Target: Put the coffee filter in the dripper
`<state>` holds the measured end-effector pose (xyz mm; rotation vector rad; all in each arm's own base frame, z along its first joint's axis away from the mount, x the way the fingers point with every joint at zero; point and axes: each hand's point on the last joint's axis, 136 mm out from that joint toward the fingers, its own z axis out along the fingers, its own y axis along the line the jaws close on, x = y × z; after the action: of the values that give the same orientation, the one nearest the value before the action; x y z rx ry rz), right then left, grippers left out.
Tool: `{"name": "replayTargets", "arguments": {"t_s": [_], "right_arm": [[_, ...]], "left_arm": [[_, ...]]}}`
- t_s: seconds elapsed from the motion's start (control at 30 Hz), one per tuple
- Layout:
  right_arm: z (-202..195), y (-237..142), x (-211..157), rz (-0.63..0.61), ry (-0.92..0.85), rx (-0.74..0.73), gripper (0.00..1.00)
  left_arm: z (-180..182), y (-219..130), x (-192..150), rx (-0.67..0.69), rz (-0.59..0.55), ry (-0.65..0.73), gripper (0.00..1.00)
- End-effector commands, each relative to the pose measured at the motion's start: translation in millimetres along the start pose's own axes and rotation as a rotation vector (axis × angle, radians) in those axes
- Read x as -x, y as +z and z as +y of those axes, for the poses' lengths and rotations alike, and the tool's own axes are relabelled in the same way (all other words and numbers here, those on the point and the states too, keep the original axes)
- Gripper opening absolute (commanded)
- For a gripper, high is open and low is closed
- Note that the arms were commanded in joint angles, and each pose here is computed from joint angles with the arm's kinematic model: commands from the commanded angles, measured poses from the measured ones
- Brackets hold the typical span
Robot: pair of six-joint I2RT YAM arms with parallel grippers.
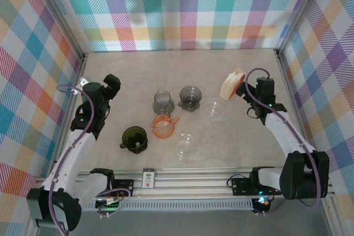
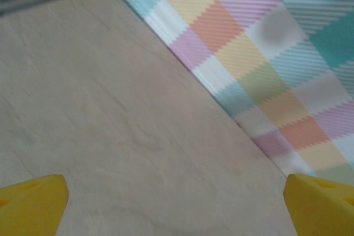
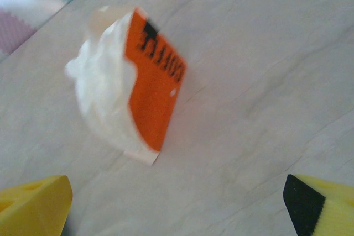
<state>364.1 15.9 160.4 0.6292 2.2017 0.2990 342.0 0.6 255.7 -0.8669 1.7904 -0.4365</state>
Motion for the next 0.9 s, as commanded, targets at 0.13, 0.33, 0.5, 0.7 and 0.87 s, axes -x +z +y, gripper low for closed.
{"name": "replayTargets", "arguments": {"t_s": [0.13, 0.33, 0.5, 0.7, 0.87], "right_arm": [[58, -42, -58, 0.190, -0.110, 0.255, 0.99], [88, -76, -112, 0.337, -0.301, 0.377, 0.99], [86, -94, -148, 0.413, -0.374, 0.401, 0.99], [74, -94, -176, 0.480, -0.423, 0.375, 0.99], [71, -95, -184, 0.497, -0.462, 0.365, 0.99]], "left_arm": [[-4, -47, -61, -0.052, 0.363, 0.036, 0.97], [33, -81, -101, 0.053, 0.520, 0.103, 0.83], [78, -102, -128, 0.201, 0.616, 0.113, 0.65], [110, -104, -146, 0.281, 0.636, 0.163, 0.58], [113, -100, -158, 0.320, 0.687, 0.210, 0.52]]}}
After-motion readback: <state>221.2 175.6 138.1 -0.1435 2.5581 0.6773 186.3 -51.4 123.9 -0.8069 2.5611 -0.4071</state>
